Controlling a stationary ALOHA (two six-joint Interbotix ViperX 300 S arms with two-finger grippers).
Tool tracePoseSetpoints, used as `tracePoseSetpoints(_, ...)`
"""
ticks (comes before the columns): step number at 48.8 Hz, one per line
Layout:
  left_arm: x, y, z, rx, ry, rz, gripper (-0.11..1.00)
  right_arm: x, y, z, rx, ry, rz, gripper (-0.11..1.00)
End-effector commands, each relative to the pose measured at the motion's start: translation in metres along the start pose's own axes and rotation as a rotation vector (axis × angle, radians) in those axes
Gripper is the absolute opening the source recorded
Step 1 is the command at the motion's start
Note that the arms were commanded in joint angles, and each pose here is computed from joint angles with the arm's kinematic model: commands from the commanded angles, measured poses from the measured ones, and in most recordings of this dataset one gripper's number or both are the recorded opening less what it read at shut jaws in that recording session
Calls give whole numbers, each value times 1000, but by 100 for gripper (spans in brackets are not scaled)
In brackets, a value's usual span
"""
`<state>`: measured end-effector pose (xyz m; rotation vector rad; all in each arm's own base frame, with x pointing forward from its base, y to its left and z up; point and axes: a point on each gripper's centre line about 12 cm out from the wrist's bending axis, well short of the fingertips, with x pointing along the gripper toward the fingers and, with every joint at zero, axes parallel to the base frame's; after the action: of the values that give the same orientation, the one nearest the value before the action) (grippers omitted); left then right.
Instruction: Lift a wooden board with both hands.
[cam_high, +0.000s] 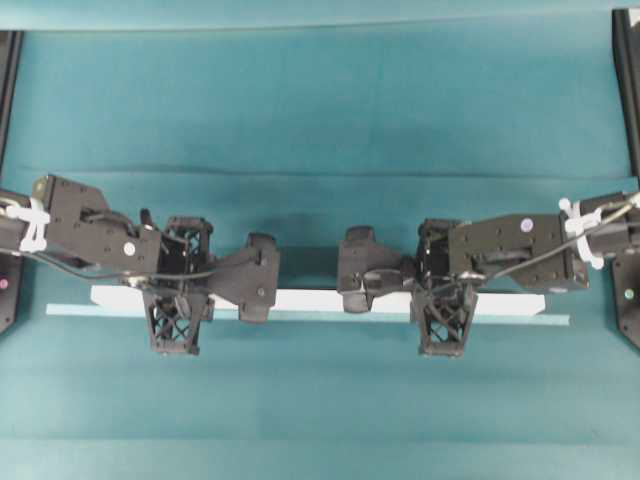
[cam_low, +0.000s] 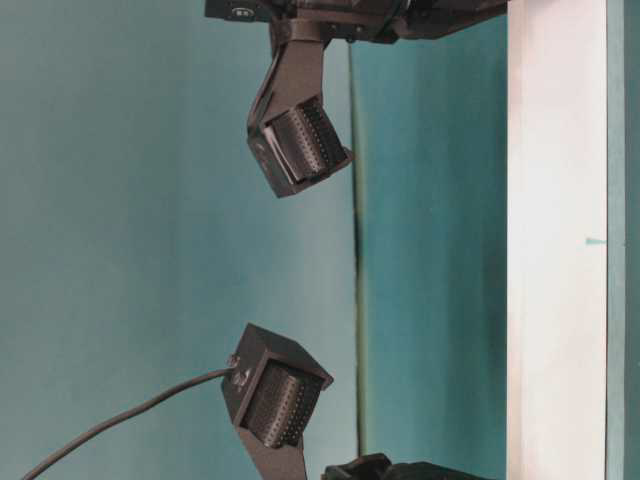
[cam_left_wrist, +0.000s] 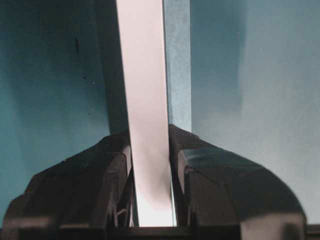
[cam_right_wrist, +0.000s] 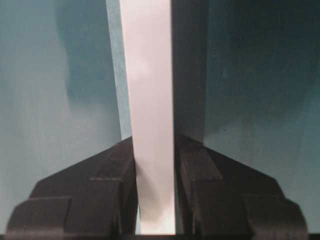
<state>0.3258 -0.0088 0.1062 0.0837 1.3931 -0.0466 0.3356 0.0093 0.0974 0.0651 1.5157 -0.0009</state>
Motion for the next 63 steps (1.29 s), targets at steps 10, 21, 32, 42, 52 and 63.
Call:
tracePoseSetpoints(10,1,-5,6,18,-40,-2,17,5,0,2,-6,-55,-2,22)
tracePoseSetpoints(21,1,-7,6,32,-53,-3,17,5,0,7,4,-117,2,22)
tracePoseSetpoints(32,1,-7,6,30,-54,-3,17,6,-1,6,4,-115,2,22)
tracePoseSetpoints(42,1,-7,4,32,-51,-3,18,6,-3,6,20,-114,2,26)
tracePoseSetpoints(52,2,-7,-1,18,-44,-3,47,6,-7,4,63,-107,-5,79)
tracePoseSetpoints(63,-4,-7,4,24,-105,-2,97,4,-7,4,69,-115,-7,93)
